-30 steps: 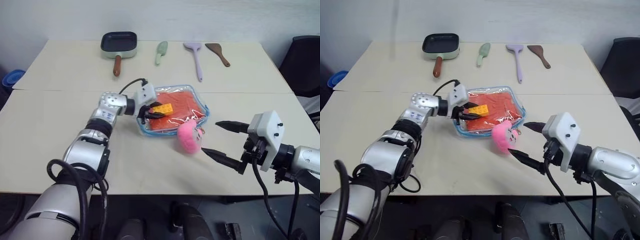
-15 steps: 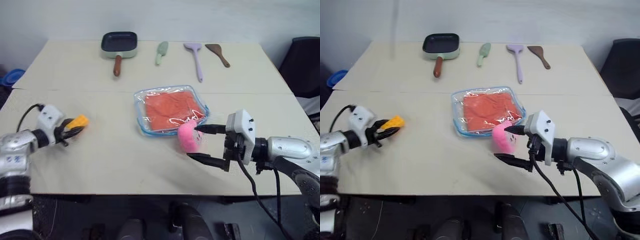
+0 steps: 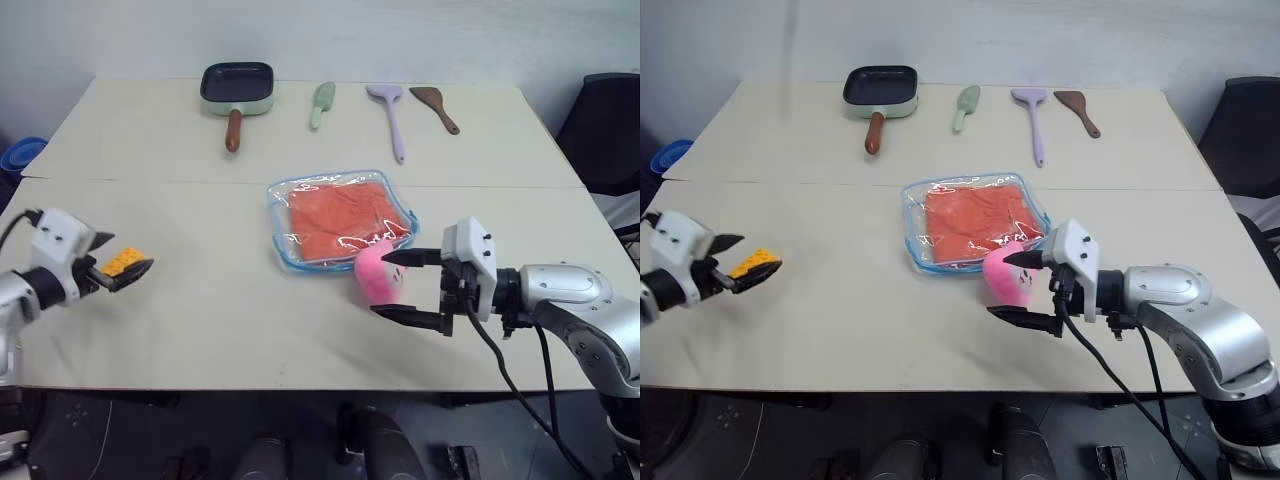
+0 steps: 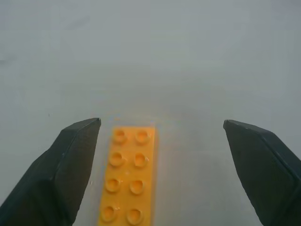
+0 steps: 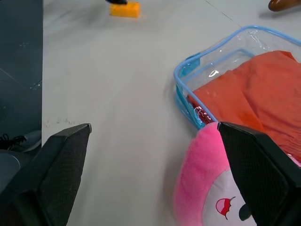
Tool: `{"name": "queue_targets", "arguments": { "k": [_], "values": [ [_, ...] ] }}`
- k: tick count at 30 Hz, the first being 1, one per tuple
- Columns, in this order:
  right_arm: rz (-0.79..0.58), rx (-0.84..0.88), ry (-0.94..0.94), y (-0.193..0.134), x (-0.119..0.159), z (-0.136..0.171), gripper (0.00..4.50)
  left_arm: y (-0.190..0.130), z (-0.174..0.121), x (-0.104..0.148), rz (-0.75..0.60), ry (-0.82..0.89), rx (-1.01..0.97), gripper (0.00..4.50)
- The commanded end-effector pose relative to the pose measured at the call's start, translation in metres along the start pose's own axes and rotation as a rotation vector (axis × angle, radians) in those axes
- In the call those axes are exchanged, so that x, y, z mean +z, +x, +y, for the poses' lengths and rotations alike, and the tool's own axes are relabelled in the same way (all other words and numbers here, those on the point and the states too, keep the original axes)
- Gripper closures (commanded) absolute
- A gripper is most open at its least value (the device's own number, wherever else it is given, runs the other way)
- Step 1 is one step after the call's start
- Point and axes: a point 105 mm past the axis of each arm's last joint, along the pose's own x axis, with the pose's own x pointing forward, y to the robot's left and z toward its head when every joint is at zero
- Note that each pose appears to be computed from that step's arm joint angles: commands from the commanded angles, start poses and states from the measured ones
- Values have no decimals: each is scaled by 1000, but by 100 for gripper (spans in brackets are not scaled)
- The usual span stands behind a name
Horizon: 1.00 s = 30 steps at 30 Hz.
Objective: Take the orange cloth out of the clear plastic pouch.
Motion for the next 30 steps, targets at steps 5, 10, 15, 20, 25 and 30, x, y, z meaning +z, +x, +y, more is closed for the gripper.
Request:
{"name": "queue_targets", "arguments": {
  "k": [5,10,15,20,25,30],
  "values": [
    [-21,-63,-67,-16,15,-1,0,49,-98,81,-131,292,-553,4],
    [-28,-97,-82,-18,19,4,0,91,-146,67,-84,525,-778,4],
    [-32,-135,-86,-21,21,14,0,135,-152,56,-64,722,-771,4],
    [-28,-167,-80,-26,22,21,0,156,-160,67,-151,750,-742,4],
    [-24,-189,-71,-28,21,23,0,159,-163,58,-159,750,-779,59],
    [-13,-195,-64,-29,19,23,0,157,-160,52,-157,750,-789,208]
  ]
}}
